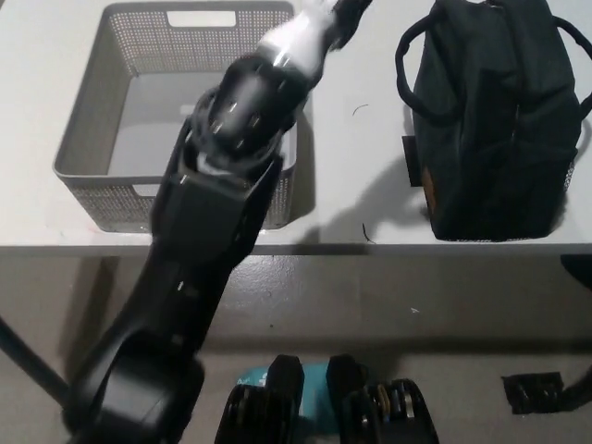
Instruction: Use both hands to pick up a lunch bag on the right hand side and place it into a container on the left hand side
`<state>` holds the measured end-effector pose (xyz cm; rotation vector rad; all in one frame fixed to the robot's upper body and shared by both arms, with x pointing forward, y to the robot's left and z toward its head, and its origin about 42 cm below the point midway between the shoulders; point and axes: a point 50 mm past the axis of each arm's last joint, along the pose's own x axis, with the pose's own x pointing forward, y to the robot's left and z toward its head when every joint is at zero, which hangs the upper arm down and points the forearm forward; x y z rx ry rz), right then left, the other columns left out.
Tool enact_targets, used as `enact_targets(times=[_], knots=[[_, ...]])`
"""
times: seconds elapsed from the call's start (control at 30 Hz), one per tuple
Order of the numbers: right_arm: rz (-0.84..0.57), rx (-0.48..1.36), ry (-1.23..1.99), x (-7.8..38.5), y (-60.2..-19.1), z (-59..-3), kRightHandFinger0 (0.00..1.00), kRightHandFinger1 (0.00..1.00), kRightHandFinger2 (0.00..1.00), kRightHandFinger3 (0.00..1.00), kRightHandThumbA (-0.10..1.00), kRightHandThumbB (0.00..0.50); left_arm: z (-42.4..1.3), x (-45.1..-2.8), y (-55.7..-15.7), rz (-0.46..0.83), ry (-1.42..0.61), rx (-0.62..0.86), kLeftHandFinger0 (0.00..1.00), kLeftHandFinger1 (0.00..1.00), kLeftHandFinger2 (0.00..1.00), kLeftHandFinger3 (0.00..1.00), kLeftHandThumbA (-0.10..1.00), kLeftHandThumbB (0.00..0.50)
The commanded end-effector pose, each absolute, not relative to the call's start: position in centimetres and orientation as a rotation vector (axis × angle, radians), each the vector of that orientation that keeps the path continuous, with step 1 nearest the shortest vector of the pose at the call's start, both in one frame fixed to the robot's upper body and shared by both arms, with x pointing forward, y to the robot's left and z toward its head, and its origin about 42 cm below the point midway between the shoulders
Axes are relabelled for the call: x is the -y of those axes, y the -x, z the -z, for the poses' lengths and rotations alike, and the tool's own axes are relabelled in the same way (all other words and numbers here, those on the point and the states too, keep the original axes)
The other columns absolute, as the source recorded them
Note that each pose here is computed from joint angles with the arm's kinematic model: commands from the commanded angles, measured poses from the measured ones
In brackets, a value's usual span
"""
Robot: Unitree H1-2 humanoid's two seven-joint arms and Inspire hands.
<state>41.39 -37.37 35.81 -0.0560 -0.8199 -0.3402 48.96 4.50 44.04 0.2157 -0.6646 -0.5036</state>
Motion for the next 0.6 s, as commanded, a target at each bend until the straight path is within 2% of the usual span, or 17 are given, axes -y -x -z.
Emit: enact_targets(times=[0.0,0.13,0.3,0.5,0.57], knots=[[0.342,0.847,0.019,38.7,-44.4,-40.8,1.00,1.00,1.00,1.00,1.00,0.118,-48.7,-3.3,-50.7,0.394,-0.188,0.684,1.00,1.00,1.00,1.00,1.00,0.346],[0.341,0.793,0.030,39.5,-47.4,-42.0,1.00,1.00,1.00,1.00,1.00,0.125,-49.3,-2.8,-52.4,0.359,-0.199,0.640,1.00,1.00,1.00,1.00,1.00,0.349],[0.305,0.690,-0.001,39.8,-50.9,-42.2,1.00,1.00,1.00,1.00,1.00,0.078,-48.5,-2.0,-54.5,0.338,-0.195,0.557,1.00,1.00,1.00,1.00,1.00,0.362],[0.270,0.581,-0.053,39.0,-53.9,-40.5,1.00,1.00,1.00,1.00,1.00,0.125,-46.3,-2.1,-56.0,0.314,-0.238,0.485,1.00,1.00,1.00,1.00,1.00,0.342],[0.251,0.562,-0.059,38.3,-54.4,-39.9,1.00,1.00,1.00,1.00,1.00,0.120,-45.4,-2.2,-56.3,0.310,-0.236,0.468,1.00,1.00,1.00,1.00,1.00,0.328]])
